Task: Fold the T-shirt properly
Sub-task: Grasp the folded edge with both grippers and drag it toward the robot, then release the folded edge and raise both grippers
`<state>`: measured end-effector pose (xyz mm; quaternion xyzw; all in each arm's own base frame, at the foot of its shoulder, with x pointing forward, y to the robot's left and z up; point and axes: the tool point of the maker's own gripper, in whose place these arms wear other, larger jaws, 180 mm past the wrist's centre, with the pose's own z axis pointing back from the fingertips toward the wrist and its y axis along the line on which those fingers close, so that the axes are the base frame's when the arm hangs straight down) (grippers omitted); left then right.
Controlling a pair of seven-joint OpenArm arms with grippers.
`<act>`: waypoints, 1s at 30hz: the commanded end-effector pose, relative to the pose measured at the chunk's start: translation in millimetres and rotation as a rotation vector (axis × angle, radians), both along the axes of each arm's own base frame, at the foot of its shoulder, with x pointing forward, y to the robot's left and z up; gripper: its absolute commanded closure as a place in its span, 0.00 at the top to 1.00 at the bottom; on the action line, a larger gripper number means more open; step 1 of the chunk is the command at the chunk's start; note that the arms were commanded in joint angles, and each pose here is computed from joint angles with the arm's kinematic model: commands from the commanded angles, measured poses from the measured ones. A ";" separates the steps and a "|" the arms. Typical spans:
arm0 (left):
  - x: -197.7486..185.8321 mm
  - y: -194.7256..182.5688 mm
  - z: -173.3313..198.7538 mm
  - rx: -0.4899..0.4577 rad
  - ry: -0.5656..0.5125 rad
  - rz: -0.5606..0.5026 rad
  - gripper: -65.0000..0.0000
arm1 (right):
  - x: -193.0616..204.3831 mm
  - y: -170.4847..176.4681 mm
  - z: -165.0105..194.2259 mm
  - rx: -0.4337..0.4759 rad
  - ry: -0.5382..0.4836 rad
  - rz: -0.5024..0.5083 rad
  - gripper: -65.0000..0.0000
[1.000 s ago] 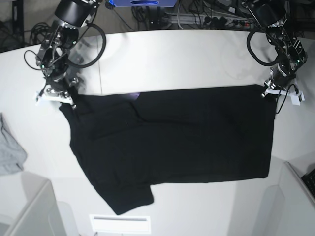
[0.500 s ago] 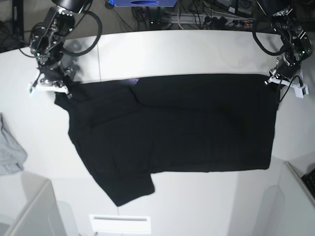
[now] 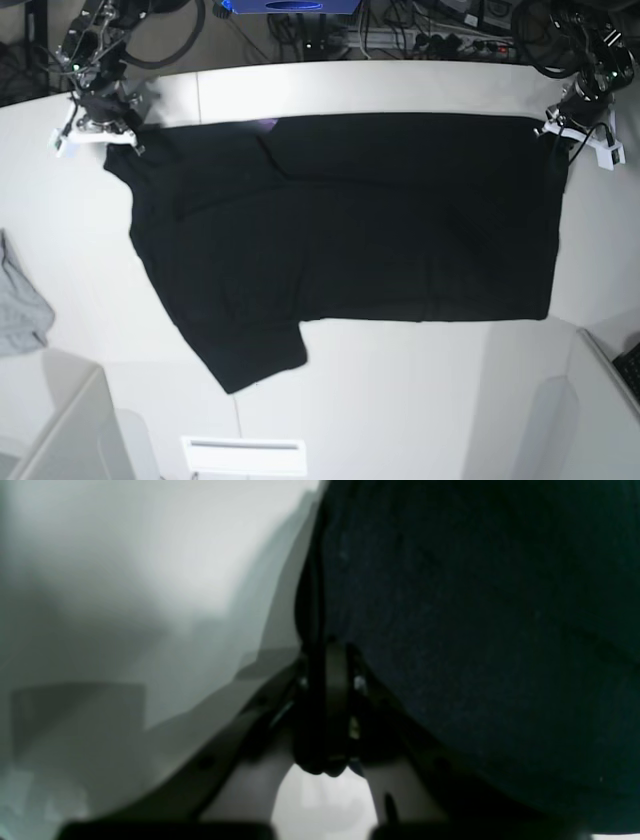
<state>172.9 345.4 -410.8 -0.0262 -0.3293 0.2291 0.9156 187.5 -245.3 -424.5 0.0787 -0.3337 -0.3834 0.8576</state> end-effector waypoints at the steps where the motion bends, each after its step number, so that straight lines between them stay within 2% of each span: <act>1: 2.6 8.9 12.4 0.043 -0.026 -0.007 0.00 | 2.4 -9.7 10.5 -0.046 -0.031 -0.008 0.00; 11: -26.5 7.7 8.5 0.061 0.036 -0.025 0.00 | -23.2 -11.2 9.8 -0.066 0.013 0.001 0.00; 17: -45.3 8.6 2.7 0.062 0.081 -0.023 0.00 | -37.0 -3.7 1.2 -0.021 0.087 0.032 0.00; 30: -53.1 8.9 0.3 0.064 0.102 -0.025 0.00 | -58.0 -4.1 -0.4 -0.031 0.129 0.038 0.00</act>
